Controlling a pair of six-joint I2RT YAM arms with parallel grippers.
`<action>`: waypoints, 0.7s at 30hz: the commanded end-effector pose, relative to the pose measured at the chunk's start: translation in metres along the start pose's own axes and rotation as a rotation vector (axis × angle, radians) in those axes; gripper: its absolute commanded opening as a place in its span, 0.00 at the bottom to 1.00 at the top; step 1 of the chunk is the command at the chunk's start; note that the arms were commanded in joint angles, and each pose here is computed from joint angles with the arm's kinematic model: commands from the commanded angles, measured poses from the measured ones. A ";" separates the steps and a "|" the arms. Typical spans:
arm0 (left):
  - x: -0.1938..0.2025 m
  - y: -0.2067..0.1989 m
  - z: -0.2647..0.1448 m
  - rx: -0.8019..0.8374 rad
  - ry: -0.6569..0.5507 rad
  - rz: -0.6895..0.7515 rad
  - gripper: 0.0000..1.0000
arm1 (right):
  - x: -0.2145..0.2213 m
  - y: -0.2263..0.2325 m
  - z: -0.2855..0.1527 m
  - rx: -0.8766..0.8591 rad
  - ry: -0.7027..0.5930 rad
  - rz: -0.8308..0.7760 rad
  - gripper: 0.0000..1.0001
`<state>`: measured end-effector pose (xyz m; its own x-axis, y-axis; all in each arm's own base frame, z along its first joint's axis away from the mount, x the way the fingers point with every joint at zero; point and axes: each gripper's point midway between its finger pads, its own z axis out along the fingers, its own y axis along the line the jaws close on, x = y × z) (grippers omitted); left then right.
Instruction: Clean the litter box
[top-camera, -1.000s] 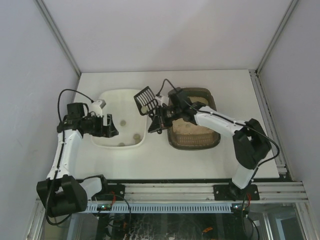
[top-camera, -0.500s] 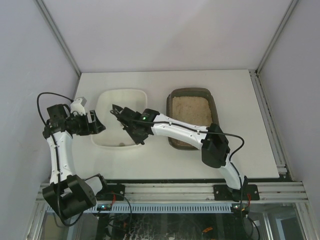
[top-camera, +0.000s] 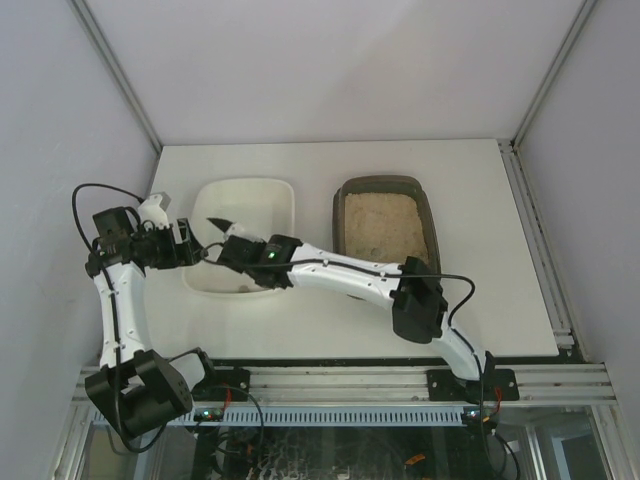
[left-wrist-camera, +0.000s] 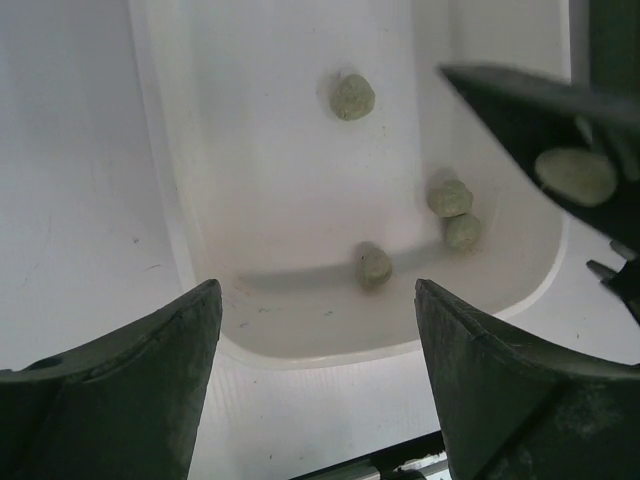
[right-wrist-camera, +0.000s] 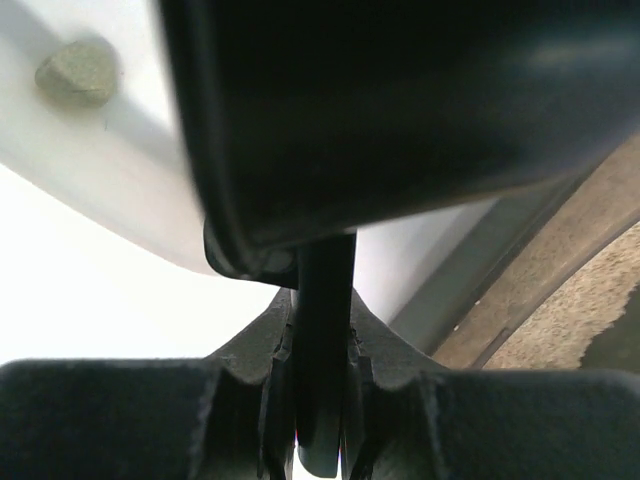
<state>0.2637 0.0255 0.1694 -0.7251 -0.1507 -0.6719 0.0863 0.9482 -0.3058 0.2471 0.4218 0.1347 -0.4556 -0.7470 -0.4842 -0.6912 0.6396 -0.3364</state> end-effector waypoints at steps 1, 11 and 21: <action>-0.010 0.002 -0.003 -0.018 -0.043 0.022 0.82 | -0.010 -0.008 -0.003 0.131 -0.036 -0.130 0.00; -0.016 0.003 -0.006 -0.022 -0.048 0.047 0.82 | -0.021 -0.023 -0.016 0.127 -0.084 -0.064 0.00; -0.058 -0.026 0.030 -0.117 -0.019 0.230 0.82 | 0.048 -0.116 -0.086 -0.162 0.035 0.449 0.00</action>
<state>0.2809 0.0151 0.1623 -0.7607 -0.0380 -0.6480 0.1225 0.9719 -0.2008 0.2704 0.3556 0.1545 -0.5584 -0.6839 -0.4694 -0.6052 0.7229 -0.3333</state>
